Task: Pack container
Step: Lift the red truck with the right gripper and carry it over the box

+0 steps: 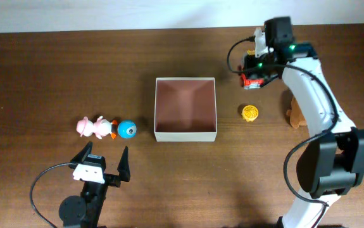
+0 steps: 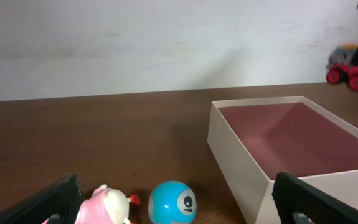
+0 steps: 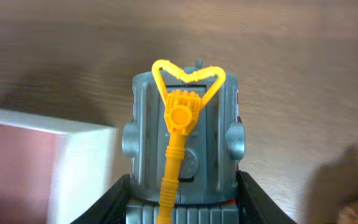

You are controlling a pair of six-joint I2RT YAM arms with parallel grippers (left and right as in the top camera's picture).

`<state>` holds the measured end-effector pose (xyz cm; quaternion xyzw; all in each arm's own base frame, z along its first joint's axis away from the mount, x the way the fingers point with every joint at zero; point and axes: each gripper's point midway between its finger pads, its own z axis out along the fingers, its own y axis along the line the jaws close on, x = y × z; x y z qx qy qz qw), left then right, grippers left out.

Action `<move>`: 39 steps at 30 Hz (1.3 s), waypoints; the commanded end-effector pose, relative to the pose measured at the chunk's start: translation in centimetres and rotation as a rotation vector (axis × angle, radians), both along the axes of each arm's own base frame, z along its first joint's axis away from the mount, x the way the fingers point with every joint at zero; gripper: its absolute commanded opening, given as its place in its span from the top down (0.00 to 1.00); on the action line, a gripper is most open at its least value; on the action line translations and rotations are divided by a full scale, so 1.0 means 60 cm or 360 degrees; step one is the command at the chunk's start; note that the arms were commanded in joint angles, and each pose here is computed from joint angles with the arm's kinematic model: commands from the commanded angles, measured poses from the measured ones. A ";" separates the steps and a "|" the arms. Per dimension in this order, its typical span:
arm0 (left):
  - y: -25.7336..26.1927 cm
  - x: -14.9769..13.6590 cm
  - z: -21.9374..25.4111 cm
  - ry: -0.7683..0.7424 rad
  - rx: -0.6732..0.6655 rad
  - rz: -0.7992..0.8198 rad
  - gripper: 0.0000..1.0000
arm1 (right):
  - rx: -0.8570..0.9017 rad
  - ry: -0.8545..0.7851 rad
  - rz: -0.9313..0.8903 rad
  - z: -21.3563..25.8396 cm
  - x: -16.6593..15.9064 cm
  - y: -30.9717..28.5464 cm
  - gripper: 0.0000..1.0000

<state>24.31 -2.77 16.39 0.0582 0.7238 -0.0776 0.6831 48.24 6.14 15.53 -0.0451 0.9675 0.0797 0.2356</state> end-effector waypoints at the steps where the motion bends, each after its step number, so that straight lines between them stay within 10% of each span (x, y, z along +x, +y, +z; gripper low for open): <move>1: 0.000 0.000 -0.003 -0.0002 0.0019 0.0002 0.00 | 0.0398 -0.0126 0.0227 0.106 -0.002 0.074 0.59; 8: 0.000 0.000 -0.003 -0.0002 0.0019 0.0002 0.00 | 0.0924 -0.0105 0.0570 0.185 -0.048 0.171 0.59; 21: 0.000 0.000 -0.003 -0.0002 0.0019 0.0002 0.00 | 0.0751 0.0038 0.0913 0.145 -0.133 0.324 0.59; 39: 0.000 0.000 -0.003 -0.0002 0.0019 0.0002 0.00 | 0.0168 0.0084 0.0260 -0.047 -0.106 0.379 0.59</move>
